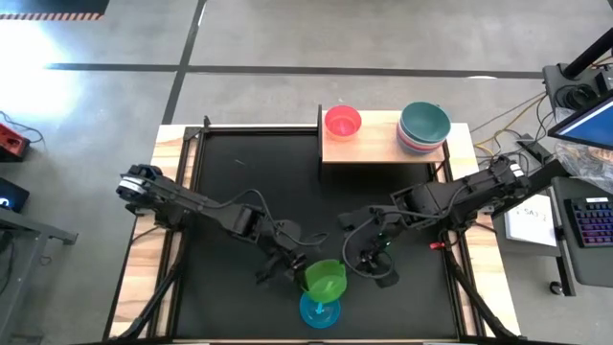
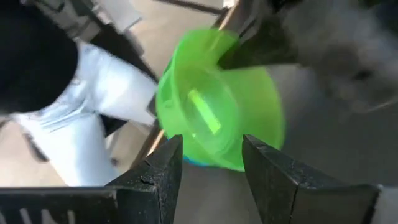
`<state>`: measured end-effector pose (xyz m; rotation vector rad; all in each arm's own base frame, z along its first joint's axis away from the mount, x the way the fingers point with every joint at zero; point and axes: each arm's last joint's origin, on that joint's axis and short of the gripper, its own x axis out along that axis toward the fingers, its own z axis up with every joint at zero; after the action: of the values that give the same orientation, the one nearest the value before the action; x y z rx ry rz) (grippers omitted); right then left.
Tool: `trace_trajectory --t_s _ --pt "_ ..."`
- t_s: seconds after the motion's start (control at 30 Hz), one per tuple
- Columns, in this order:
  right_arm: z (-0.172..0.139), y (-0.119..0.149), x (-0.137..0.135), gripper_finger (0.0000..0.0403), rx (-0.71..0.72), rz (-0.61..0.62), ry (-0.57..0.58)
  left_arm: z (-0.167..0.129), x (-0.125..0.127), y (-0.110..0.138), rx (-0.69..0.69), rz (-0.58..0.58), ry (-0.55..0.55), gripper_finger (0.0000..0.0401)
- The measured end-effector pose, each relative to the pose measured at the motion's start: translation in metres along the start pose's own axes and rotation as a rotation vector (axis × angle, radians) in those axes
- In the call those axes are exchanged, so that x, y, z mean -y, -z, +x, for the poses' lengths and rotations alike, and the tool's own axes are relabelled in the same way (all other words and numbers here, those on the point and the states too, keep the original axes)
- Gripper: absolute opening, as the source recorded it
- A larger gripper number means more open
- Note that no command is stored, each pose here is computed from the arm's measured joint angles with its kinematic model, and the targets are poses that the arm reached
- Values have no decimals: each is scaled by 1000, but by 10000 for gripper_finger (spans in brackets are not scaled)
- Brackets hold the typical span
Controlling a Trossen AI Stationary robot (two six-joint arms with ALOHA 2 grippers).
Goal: Place and stack bowls onto a shelf
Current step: Stack the green bowl on top of the red stacked bowls on the shelf
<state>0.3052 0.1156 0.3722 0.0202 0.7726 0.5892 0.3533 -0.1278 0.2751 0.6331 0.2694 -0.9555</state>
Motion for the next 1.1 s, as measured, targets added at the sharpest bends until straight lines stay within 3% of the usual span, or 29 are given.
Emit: trace_trajectory --t_s 0.17,0.47,0.83,1.1 --pt "9 -2 -2 146 7 -12 -110 -3 -7 -2 7 76 -29 0" --pt "23 -1 -2 124 -14 -82 -141 -7 -14 1 9 114 -60 0" --pt "23 -1 -6 21 -7 -119 -224 -8 -19 1 29 132 -92 4" --pt "24 -1 -9 9 -12 -140 -247 -9 -22 0 39 146 -116 44"
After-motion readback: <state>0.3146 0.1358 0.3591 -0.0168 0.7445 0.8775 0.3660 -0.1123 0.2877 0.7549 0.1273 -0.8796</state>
